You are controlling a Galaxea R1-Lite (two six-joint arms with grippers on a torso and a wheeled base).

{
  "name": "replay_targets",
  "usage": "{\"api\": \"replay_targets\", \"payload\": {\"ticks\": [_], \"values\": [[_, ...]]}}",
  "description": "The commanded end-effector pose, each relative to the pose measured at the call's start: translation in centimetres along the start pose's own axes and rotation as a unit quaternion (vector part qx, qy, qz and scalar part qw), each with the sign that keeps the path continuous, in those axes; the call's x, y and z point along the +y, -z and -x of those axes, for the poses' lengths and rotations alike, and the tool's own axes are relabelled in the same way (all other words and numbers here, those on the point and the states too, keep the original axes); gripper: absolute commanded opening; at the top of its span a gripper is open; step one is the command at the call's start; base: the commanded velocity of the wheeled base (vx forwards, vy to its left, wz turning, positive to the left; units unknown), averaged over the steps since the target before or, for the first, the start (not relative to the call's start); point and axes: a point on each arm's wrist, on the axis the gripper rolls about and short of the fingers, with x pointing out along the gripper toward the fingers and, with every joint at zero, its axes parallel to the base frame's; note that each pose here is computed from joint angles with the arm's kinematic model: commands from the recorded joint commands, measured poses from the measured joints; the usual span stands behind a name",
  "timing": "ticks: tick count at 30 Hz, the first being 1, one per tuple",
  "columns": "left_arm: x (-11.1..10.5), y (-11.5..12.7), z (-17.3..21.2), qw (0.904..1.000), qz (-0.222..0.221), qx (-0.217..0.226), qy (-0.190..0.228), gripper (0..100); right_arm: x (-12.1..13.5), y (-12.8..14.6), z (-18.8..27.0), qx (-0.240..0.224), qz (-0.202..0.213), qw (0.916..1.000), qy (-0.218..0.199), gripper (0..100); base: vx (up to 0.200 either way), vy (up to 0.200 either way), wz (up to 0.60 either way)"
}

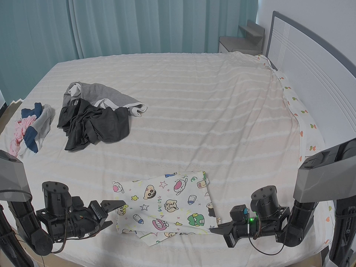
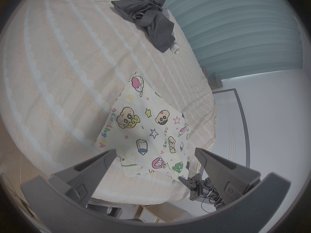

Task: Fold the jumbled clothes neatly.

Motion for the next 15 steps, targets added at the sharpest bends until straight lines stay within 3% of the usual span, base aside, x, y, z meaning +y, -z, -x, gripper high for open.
{"api": "replay_targets", "payload": {"ticks": [1, 3, 4, 10, 15], "values": [[0.0, 0.0, 0.0, 1.0000, 0.000, 0.001, -0.001, 100, -0.2, 0.4, -0.2, 0.007, -0.003, 1.0000, 0.002, 0, 0.000, 0.000, 0.00], [0.0, 0.0, 0.0, 1.0000, 0.000, 0.001, -0.001, 100, -0.6, 0.6, -0.2, 0.009, -0.002, 0.9999, 0.006, 0, 0.000, 0.000, 0.00], [0.0, 0.0, 0.0, 1.0000, 0.001, 0.001, -0.001, 100, -0.7, 0.7, -0.2, 0.011, -0.003, 0.9999, 0.008, 100, 0.000, 0.000, 0.00], [0.0, 0.0, 0.0, 1.0000, 0.000, 0.001, -0.001, 100, -1.0, 0.9, 0.1, 0.014, 0.001, 0.9998, 0.013, 100, 0.000, 0.000, 0.00], [0.1, 0.0, 0.0, 1.0000, 0.001, -0.001, -0.001, 100, -2.5, -1.4, 1.1, -0.041, 0.005, 0.9984, 0.039, 100, 0.000, 0.000, 0.00]]}}
